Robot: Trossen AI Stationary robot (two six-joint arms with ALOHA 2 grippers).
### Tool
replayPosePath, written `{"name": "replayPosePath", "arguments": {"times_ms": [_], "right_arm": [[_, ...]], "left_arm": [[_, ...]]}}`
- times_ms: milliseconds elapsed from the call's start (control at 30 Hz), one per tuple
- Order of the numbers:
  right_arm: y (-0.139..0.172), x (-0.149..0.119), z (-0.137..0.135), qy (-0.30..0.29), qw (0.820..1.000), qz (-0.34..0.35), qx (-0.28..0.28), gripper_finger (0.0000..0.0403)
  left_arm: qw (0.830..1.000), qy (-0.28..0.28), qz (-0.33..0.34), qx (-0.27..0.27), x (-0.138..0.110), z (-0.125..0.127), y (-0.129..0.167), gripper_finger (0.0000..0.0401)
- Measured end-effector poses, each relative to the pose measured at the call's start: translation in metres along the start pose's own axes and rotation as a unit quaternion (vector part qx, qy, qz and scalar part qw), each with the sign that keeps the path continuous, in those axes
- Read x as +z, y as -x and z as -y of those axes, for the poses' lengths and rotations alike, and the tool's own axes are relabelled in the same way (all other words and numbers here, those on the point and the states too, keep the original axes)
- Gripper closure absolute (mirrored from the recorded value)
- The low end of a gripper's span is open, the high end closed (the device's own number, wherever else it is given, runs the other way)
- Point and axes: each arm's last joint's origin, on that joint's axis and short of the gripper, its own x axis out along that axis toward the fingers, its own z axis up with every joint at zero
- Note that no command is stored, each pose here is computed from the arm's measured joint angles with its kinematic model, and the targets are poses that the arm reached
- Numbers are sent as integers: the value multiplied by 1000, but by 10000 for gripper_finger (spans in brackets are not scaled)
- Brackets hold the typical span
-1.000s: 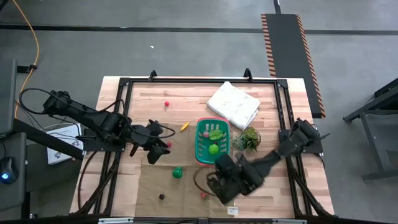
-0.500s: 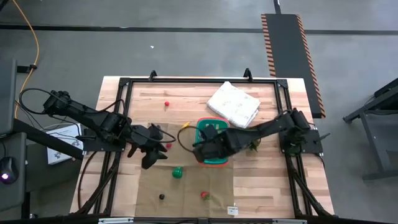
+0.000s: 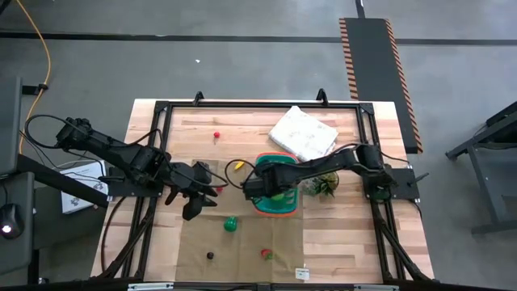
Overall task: Pick and placing Produce into tupperware
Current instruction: Put the blueberry into the blue basket
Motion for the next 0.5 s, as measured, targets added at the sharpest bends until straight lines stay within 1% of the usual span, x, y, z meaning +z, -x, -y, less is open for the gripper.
{"name": "replayPosePath", "arguments": {"times_ms": [367, 500], "right_arm": [[-5, 2, 6, -25, 999, -13, -29, 357], [-5, 2, 6, -26, 999, -20, -26, 346]], "left_arm": [[1000, -3, 13, 25, 0, -2, 0, 247], [999, -16, 13, 26, 0, -2, 0, 247]]}}
